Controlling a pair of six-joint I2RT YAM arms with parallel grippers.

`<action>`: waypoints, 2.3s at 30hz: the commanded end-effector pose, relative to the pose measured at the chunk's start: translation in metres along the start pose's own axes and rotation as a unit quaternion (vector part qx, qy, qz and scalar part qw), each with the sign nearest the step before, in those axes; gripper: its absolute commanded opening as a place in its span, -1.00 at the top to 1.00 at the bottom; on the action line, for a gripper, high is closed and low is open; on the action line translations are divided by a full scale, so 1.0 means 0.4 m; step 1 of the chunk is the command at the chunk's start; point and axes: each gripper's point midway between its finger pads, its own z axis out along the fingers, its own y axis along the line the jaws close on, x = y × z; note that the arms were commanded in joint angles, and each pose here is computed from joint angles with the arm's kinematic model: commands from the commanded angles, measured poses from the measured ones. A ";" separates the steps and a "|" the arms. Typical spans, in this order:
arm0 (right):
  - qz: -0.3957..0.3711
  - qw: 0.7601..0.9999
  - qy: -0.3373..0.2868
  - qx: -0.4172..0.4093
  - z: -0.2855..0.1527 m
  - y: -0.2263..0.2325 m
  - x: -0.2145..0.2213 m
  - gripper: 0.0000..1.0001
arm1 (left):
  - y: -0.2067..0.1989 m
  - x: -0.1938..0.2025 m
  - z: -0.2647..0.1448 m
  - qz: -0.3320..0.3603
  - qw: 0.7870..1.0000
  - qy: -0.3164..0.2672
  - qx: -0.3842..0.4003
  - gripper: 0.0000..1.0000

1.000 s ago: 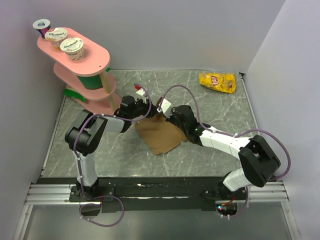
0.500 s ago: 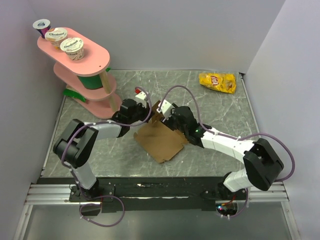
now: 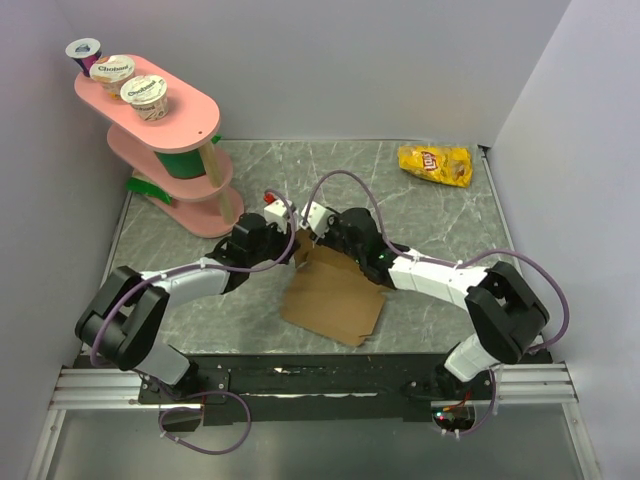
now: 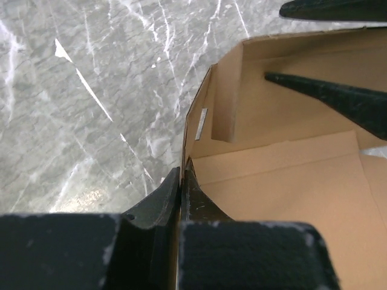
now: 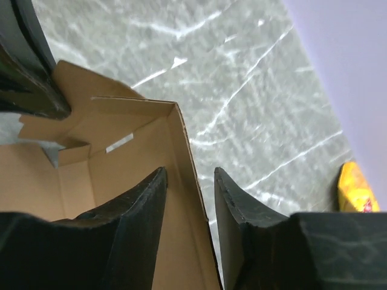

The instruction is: Fold the paper box

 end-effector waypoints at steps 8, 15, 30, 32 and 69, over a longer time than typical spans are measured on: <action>-0.086 0.983 -0.099 0.126 -0.065 0.010 -0.077 0.17 | -0.005 -0.042 -0.019 -0.036 0.999 -0.003 -0.017 0.98; -0.105 0.976 -0.092 0.167 -0.087 0.036 -0.043 0.38 | -0.013 -0.057 -0.023 -0.039 0.999 -0.009 -0.012 0.98; -0.120 0.970 -0.086 0.194 -0.093 0.034 -0.018 0.94 | -0.046 -0.047 -0.127 -0.039 0.993 -0.052 0.095 -0.82; -0.123 0.970 -0.086 0.192 -0.093 0.036 -0.018 0.94 | -0.026 -0.047 -0.162 -0.044 0.992 -0.068 0.098 -0.97; -0.128 0.978 -0.094 0.139 -0.103 0.076 -0.011 0.94 | 0.021 0.018 -0.014 -0.104 0.987 -0.064 0.108 -0.58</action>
